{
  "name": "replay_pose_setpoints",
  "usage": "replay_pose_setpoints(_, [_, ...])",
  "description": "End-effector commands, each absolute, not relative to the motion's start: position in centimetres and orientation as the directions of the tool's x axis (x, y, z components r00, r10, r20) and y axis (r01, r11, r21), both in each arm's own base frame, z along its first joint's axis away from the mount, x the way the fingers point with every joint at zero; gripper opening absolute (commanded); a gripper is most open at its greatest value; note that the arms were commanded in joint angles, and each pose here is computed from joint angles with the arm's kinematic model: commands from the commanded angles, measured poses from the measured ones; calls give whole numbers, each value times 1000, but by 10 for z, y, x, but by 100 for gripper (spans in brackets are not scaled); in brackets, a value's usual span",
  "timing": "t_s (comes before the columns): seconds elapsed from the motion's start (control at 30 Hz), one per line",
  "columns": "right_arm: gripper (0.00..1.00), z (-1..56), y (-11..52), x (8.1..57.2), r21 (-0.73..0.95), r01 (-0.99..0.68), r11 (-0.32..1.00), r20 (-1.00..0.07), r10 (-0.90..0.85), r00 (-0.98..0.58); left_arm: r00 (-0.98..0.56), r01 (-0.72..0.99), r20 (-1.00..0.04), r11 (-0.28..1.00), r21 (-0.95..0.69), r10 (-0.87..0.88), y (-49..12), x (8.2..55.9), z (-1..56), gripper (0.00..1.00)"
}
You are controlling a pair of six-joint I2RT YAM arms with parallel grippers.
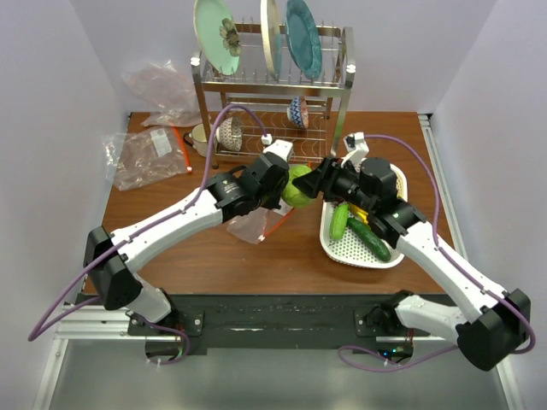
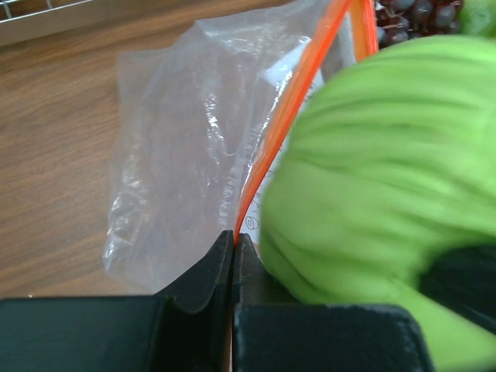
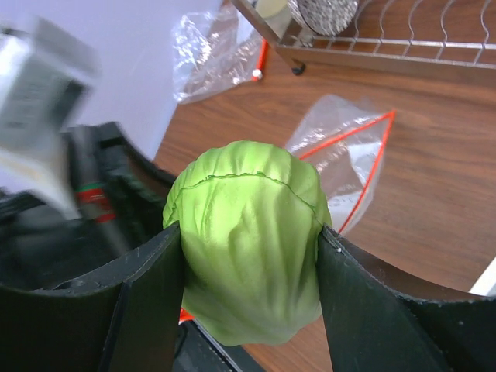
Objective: Place the food in the zip-top bag and seal the zipper
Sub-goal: Place the fake vegetable in the zipper food storage bag.
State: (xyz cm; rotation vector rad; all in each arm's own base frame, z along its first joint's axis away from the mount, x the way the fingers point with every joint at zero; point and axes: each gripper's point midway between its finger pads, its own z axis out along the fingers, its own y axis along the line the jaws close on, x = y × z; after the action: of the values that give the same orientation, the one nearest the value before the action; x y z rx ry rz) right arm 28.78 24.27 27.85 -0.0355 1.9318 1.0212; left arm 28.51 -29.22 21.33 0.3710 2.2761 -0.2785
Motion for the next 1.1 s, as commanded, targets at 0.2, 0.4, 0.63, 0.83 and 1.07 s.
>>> replay_pose_setpoints(0.2, [53,272,242,293,634,-409,656,-747,385,-541,-595,466,-804,810,-356,-12,-325,281,303,0])
replay_pose_setpoints(0.4, [53,263,238,291,621,-398,675,-751,367,-549,-584,436,-810,824,-363,-48,-317,287,311,0])
replay_pose_setpoints(0.63, [54,245,241,282,615,-391,685,-738,326,-590,-565,422,-821,827,-372,-81,-312,290,321,0])
replay_pose_setpoints(0.83, [54,244,252,283,623,-393,677,-729,319,-605,-584,481,-808,770,-419,-76,-327,281,324,0])
replay_pose_setpoints(1.07, [56,264,248,292,673,-349,652,-708,432,-559,-619,490,-780,733,-471,-88,-337,275,312,0])
